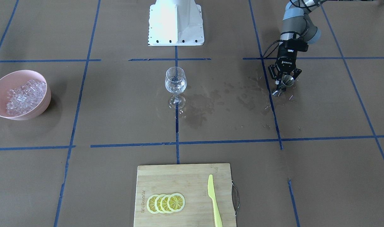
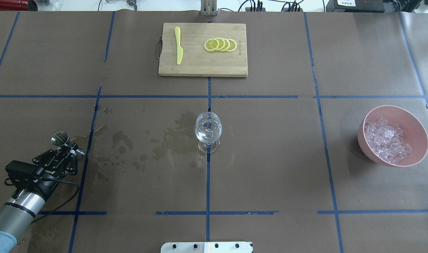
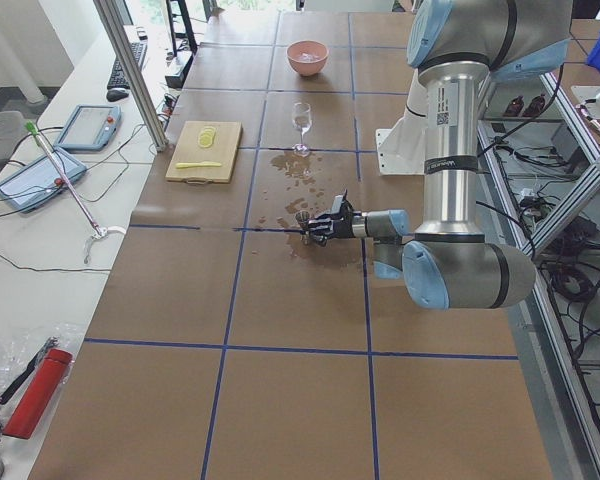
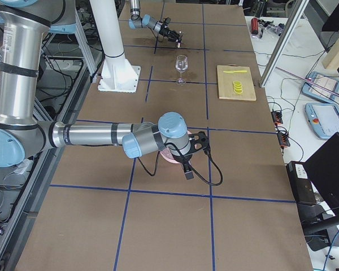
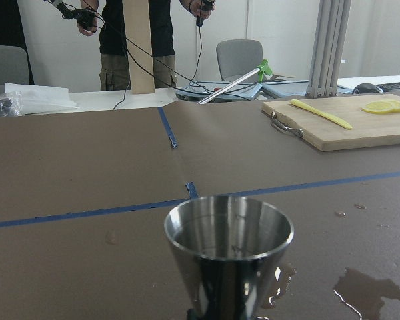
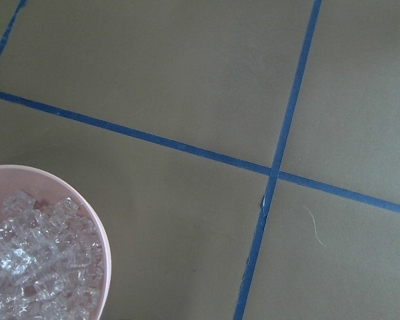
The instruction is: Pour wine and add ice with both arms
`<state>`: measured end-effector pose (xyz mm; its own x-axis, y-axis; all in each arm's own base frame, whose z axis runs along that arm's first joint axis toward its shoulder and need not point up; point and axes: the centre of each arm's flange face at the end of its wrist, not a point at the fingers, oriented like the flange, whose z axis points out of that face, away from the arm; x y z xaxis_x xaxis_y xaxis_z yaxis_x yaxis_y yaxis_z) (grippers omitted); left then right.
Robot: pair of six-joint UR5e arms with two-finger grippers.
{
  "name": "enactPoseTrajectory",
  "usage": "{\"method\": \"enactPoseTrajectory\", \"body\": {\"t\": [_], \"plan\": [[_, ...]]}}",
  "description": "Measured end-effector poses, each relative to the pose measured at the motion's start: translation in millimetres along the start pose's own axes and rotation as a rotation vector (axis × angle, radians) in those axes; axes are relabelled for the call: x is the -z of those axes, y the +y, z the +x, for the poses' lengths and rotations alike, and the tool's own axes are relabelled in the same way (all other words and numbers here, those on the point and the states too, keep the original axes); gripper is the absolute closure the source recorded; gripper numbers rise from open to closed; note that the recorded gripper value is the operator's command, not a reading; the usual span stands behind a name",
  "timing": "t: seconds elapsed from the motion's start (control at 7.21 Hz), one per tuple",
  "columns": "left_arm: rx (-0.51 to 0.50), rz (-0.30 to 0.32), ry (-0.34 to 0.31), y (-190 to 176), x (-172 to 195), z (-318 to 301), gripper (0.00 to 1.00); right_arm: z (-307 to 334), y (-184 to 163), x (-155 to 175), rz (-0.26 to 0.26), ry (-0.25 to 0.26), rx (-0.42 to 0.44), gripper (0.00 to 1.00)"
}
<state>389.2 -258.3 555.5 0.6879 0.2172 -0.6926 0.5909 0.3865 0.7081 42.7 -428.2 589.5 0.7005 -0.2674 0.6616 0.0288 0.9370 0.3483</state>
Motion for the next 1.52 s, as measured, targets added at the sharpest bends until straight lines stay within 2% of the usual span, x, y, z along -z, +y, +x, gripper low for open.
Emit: {"method": "enactPoseTrajectory", "body": {"t": [0.28, 0.42, 0.55, 0.83, 1.11, 1.52], "plan": [[0.005, 0.0, 0.005, 0, 1, 1, 0.41, 0, 0, 0, 0.0, 0.001, 0.0, 0.0], [0.007, 0.001, 0.007, 0, 1, 1, 0.31, 0, 0, 0, 0.001, 0.001, 0.0, 0.0], [0.008, 0.001, 0.008, 0, 2, 1, 0.0, 0, 0, 0, 0.001, 0.001, 0.001, 0.0], [0.04, 0.035, 0.004, -2, 4, -4, 0.0, -1, 0, 1, 0.002, 0.0, 0.002, 0.0], [0.119, 0.121, -0.002, -8, 10, -18, 0.0, 0, 1, 1, 0.001, 0.0, 0.001, 0.0], [0.202, 0.209, -0.003, -33, 19, -13, 0.0, 0, 2, 1, 0.0, 0.0, 0.0, 0.0]]}}
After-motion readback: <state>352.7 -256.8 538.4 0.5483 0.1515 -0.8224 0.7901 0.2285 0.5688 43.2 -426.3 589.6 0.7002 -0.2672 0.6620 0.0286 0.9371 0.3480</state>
